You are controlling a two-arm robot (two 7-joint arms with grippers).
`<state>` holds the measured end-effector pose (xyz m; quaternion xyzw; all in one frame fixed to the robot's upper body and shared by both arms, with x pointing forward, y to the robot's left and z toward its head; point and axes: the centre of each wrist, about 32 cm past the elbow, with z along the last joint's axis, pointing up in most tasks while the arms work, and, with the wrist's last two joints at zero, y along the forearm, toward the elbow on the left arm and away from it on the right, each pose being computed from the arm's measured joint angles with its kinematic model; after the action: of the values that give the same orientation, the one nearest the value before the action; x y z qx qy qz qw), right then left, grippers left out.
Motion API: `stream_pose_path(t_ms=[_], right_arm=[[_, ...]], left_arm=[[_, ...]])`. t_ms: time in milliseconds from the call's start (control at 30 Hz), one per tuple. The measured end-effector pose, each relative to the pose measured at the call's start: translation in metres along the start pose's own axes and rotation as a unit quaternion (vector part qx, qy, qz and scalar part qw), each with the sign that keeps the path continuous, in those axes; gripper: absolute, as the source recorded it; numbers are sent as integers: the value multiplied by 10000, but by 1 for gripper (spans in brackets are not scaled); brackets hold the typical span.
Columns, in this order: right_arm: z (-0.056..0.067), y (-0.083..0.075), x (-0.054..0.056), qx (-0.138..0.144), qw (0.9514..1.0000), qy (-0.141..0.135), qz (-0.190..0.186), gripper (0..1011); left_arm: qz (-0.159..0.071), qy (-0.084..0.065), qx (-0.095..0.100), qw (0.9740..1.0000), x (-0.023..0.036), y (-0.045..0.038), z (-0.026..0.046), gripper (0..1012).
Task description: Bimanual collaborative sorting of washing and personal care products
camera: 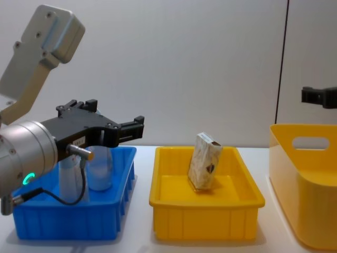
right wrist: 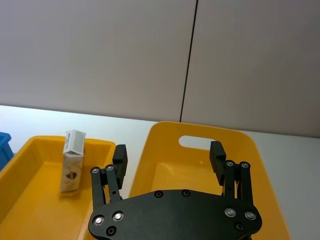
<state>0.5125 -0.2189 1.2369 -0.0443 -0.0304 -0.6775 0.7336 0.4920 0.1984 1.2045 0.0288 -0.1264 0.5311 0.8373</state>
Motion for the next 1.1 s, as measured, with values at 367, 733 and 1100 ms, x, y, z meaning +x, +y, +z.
stream_pose_path(t_ms=[367,733,1100], right_arm=[[22,-37,-10,151,9997,-23,171,1004],[32,-53,-16,218,9995,-26,244,1004],[38,-59,-19,245,9993,-29,276,1004]], left_arm=[[194,-54,12,9998,5,24,14,1001],[776,27,95,9969,54,98,41,1001],[1123,392,251,9926,125,142,13,1001]])
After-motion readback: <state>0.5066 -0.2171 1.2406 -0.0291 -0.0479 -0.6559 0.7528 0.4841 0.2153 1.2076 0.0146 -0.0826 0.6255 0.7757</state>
